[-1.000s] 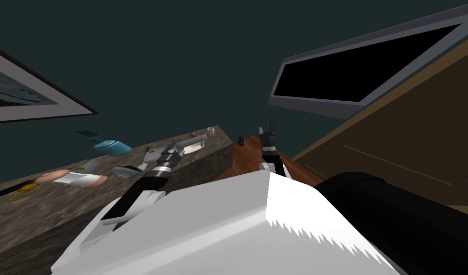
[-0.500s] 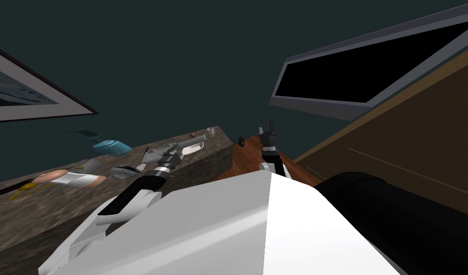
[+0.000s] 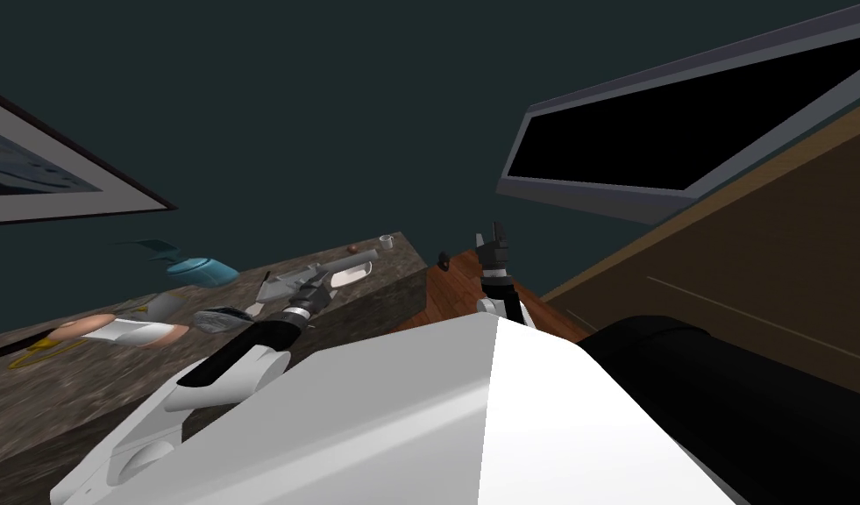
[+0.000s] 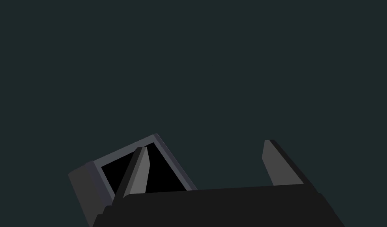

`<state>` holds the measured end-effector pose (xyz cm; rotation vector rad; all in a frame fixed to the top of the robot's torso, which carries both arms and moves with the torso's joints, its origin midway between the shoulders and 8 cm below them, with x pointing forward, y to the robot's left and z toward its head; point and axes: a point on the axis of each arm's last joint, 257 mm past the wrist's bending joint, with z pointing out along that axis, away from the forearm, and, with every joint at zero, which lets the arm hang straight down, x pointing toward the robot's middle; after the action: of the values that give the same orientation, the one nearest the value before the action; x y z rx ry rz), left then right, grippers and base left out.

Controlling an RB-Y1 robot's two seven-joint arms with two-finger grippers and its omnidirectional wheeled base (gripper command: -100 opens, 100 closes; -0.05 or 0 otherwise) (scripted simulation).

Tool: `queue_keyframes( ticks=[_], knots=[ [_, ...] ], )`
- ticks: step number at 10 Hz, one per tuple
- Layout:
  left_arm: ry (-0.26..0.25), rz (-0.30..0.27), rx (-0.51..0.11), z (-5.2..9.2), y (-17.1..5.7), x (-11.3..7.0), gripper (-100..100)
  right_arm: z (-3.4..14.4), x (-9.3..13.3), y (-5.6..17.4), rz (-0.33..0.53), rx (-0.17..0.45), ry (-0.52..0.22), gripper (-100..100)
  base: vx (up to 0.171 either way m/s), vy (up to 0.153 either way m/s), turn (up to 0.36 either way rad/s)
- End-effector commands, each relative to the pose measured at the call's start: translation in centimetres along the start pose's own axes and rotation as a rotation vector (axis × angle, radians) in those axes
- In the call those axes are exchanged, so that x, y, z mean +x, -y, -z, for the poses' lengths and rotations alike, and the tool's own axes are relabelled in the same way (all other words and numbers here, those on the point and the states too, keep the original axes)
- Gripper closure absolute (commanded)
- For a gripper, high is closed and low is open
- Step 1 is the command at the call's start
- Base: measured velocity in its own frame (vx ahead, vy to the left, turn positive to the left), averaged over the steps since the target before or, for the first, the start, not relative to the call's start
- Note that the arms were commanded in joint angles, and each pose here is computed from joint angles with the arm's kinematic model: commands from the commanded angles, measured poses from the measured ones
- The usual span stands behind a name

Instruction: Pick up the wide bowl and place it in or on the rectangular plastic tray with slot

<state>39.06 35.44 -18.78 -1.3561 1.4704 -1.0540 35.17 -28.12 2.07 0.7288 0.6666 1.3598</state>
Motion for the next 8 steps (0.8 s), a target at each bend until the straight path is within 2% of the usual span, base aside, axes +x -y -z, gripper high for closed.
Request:
queue_keyframes(
  ticks=[1,8],
  knots=[
    [0.009,0.020,-0.059,-0.1,-1.3,-0.8,-100,0.0,0.0,0.0,0.000,0.000,0.000,0,0.047,-0.041,0.023],
    [0.049,0.076,-0.229,0.1,-4.8,-3.4,-100,0.0,0.0,0.0,0.000,0.000,0.000,0,0.044,-0.044,0.015]
  ],
)
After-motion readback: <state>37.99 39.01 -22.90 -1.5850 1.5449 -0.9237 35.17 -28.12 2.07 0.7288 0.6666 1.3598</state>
